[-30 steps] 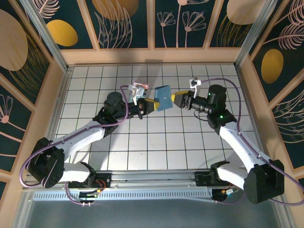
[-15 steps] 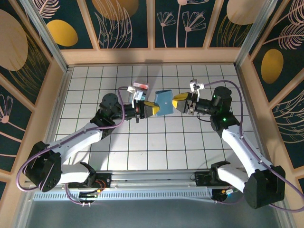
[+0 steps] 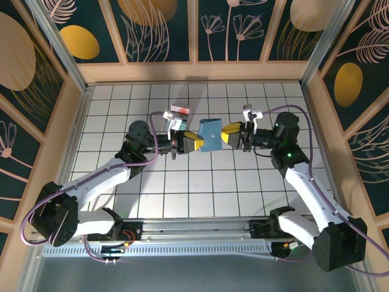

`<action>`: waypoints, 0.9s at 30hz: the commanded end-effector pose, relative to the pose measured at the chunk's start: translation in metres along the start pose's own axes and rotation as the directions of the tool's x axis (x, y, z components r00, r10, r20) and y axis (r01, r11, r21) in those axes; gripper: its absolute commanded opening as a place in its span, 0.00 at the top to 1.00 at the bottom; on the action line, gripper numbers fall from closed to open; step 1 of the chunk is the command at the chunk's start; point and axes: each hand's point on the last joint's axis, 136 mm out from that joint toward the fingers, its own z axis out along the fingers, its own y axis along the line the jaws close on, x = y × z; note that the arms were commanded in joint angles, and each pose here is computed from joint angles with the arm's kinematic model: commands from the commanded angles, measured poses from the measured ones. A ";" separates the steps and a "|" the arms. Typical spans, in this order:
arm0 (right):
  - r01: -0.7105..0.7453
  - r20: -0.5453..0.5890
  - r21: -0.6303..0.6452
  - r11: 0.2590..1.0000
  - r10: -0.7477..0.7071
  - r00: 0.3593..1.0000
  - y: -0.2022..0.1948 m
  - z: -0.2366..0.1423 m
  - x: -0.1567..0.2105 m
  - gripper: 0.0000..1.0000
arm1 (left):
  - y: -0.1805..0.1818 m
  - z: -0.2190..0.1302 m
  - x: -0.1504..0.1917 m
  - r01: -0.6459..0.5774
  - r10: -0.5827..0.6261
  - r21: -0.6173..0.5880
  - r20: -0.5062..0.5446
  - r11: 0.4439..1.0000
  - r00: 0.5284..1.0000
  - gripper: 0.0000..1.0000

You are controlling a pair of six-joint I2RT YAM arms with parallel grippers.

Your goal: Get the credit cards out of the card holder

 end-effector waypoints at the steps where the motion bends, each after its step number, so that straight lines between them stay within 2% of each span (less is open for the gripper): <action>1: -0.063 -0.078 -0.108 0.992 0.054 0.995 0.018 0.002 0.029 0.70 | -0.042 -0.003 -0.048 -0.211 0.200 0.073 0.137 0.975 0.970 1.00; 8: -0.070 -0.078 -0.104 0.992 0.062 0.995 0.024 0.000 0.030 0.69 | -0.032 0.002 -0.056 -0.200 0.193 0.034 0.145 0.979 0.970 1.00; 15: -0.067 -0.046 -0.084 0.994 0.063 0.997 0.029 -0.004 0.026 0.64 | -0.036 0.009 -0.060 -0.224 0.213 0.079 0.129 0.971 0.969 1.00; 22: -0.055 -0.021 -0.112 0.992 0.053 0.998 0.035 0.001 0.018 0.61 | -0.037 0.012 -0.054 -0.188 0.176 0.129 0.096 0.974 0.980 1.00; 27: -0.043 -0.017 -0.055 0.998 0.042 0.999 0.025 0.004 0.009 0.60 | -0.034 0.012 -0.050 -0.171 0.162 0.119 0.080 0.978 0.984 1.00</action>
